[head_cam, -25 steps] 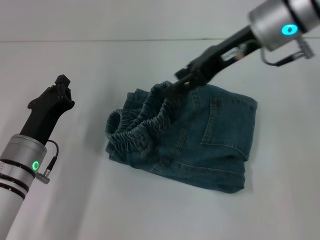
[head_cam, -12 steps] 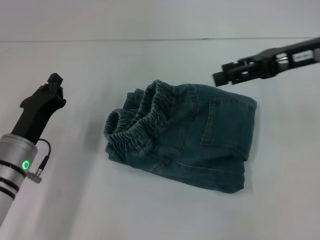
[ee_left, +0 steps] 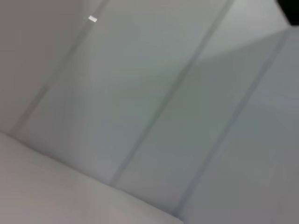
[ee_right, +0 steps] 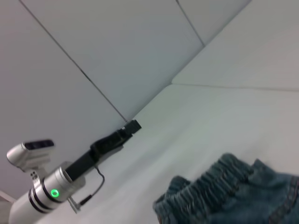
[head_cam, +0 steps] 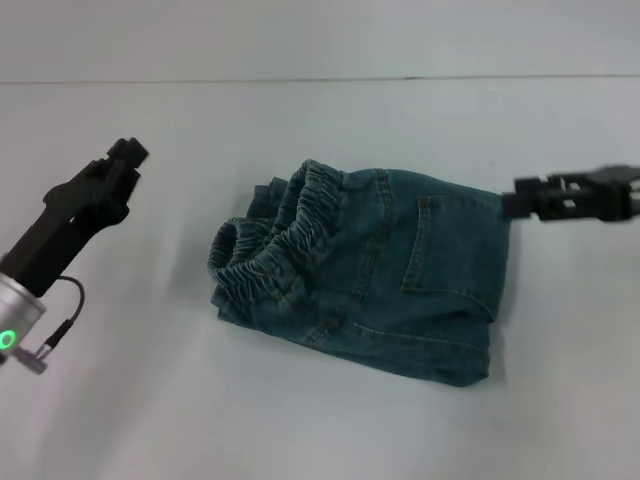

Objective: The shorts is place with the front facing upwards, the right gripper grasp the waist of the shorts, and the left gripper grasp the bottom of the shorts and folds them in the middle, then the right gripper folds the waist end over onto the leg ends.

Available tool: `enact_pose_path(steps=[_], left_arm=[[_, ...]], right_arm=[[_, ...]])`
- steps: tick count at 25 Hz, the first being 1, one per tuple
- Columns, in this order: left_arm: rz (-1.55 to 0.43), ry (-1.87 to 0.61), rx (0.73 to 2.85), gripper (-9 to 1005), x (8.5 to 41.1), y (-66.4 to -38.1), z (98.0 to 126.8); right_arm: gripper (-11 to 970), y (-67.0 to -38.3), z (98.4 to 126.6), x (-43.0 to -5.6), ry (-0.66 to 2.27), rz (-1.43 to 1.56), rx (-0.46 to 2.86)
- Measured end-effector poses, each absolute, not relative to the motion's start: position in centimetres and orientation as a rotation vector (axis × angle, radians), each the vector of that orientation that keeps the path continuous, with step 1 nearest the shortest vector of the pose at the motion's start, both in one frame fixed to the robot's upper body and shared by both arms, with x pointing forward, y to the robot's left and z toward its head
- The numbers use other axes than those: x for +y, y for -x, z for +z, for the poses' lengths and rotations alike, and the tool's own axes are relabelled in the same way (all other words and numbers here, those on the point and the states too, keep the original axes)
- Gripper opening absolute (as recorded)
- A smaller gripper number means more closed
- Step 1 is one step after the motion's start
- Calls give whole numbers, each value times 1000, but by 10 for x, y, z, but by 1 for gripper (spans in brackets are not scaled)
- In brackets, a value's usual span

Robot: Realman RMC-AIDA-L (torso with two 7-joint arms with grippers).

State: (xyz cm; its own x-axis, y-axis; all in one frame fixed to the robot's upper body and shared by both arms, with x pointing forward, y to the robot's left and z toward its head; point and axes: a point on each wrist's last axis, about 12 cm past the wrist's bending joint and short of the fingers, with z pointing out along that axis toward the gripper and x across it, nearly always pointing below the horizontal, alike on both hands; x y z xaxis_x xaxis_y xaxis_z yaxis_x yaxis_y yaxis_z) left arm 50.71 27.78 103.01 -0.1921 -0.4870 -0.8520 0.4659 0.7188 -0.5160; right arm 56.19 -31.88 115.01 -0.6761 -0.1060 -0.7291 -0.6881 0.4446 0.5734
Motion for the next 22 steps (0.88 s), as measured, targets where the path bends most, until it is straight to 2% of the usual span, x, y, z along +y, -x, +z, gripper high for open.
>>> enact_pose_path(steps=[4, 12, 14, 22], left_arm=[[-983, -152, 1575, 106, 290, -502, 1044], [-1213, -549, 1665, 485, 298, -483, 1069], [-1220, -574, 1688, 580, 297, -482, 1068], [-1233, -717, 1824, 785, 297, -479, 1065]], right_arm=[[812, -542, 1137, -333, 643, 1217, 2036], [811, -506, 1117, -361, 559, 1162, 1978], [810, -502, 1116, -366, 533, 1144, 1956], [809, -487, 1104, -368, 555, 1139, 1918]])
